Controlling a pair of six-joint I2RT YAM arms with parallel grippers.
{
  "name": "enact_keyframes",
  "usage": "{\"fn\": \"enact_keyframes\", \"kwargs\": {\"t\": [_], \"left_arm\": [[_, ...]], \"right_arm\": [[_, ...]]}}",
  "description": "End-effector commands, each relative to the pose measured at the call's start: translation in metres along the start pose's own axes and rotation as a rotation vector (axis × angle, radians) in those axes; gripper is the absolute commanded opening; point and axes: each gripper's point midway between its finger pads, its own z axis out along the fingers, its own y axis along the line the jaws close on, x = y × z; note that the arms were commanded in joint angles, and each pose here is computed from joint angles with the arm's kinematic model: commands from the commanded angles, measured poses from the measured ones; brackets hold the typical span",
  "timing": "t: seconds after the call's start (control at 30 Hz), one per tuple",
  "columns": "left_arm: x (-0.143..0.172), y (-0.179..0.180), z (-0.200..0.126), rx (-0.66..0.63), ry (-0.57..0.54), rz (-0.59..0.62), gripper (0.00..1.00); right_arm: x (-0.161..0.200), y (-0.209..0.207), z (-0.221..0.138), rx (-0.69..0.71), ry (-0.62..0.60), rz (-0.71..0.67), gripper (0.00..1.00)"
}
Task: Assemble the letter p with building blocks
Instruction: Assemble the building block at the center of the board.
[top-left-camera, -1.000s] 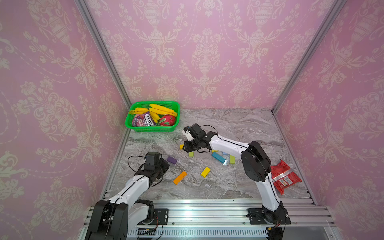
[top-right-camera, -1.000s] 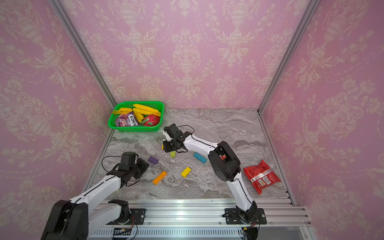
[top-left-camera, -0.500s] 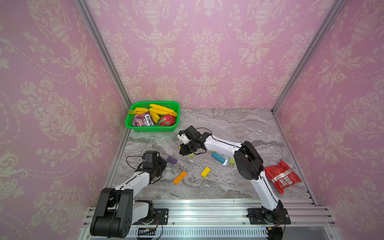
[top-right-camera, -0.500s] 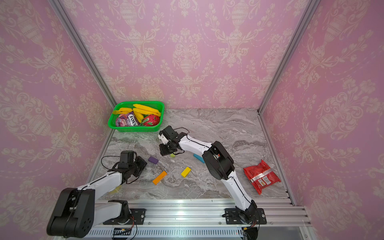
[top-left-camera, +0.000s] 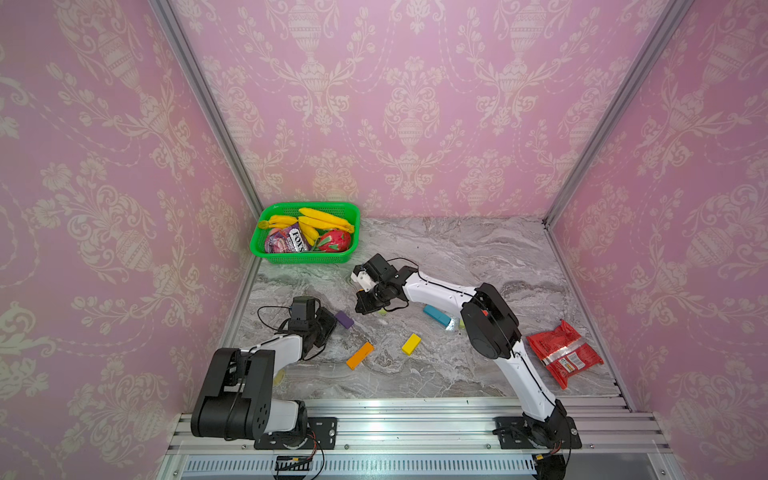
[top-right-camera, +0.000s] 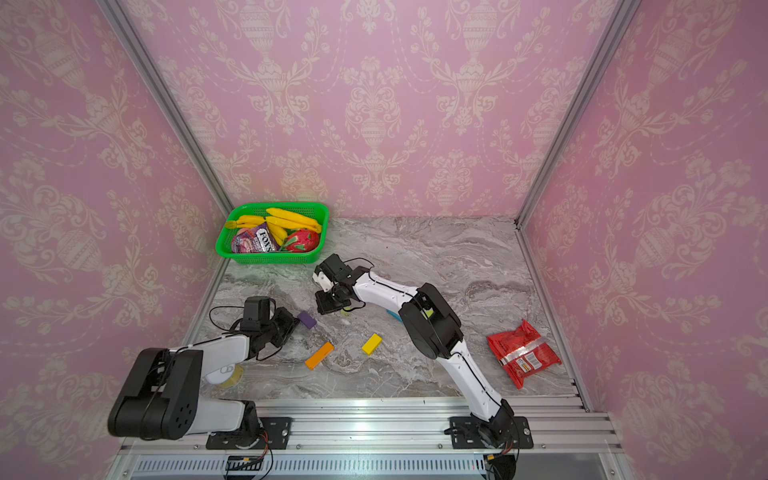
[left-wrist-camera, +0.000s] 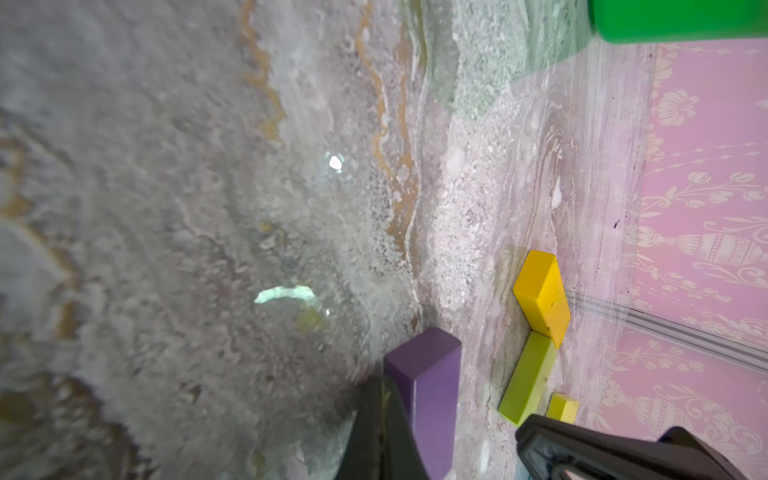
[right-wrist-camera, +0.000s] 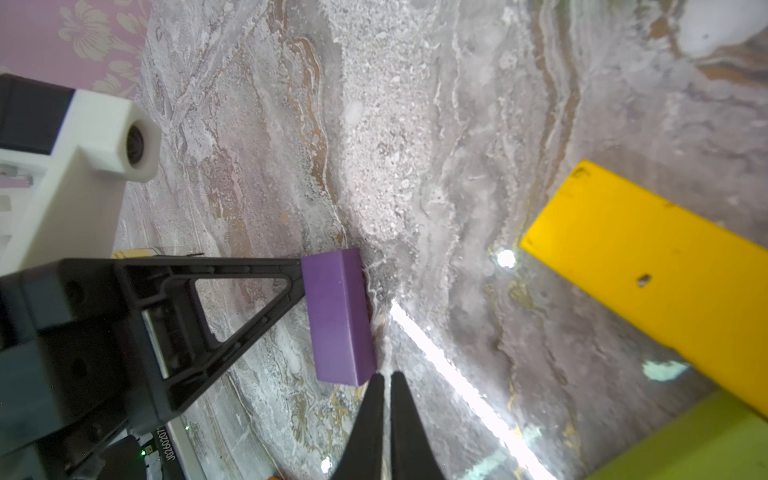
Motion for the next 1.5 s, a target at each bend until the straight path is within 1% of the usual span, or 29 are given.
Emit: {"fn": "enact_keyframes", "kwargs": {"t": [0.0, 0.33, 0.4, 0.5, 0.6, 0.7, 0.87, 1.0, 1.1, 1.3, 1.47], "left_arm": [[0.003, 0.005, 0.006, -0.019, 0.031, 0.011, 0.00], [0.013, -0.010, 0.041, 0.052, 0.154, 0.011, 0.00], [0.014, -0.010, 0.044, 0.059, 0.156, 0.006, 0.00], [0.012, -0.006, 0.039, 0.047, 0.127, 0.014, 0.00], [0.006, -0.005, 0.028, 0.005, 0.090, 0.082, 0.00], [0.002, 0.004, 0.014, -0.080, 0.063, 0.165, 0.00], [0.007, 0.006, 0.000, -0.122, 0.086, 0.257, 0.00], [0.018, 0.004, 0.007, -0.140, 0.160, 0.323, 0.00], [0.028, -0.001, 0.016, -0.100, 0.210, 0.311, 0.00], [0.042, -0.015, 0.027, -0.085, 0.235, 0.348, 0.00], [0.044, -0.024, 0.034, -0.083, 0.242, 0.364, 0.00]], "right_arm": [[0.011, 0.001, 0.017, -0.010, 0.057, 0.003, 0.10], [0.027, -0.013, 0.012, 0.058, 0.088, 0.024, 0.11], [0.031, -0.017, 0.009, 0.080, 0.087, 0.032, 0.11], [0.035, -0.023, 0.005, 0.106, 0.082, 0.042, 0.11], [0.037, -0.026, 0.003, 0.119, 0.079, 0.053, 0.12], [0.037, -0.025, 0.005, 0.111, 0.080, 0.059, 0.12], [0.035, -0.026, 0.007, 0.108, 0.072, 0.068, 0.12], [0.033, -0.026, 0.012, 0.098, 0.071, 0.078, 0.12], [0.033, -0.027, 0.014, 0.097, 0.073, 0.085, 0.12], [0.033, -0.032, 0.010, 0.124, 0.072, 0.097, 0.12], [0.038, -0.039, 0.005, 0.143, 0.072, 0.114, 0.12]]}}
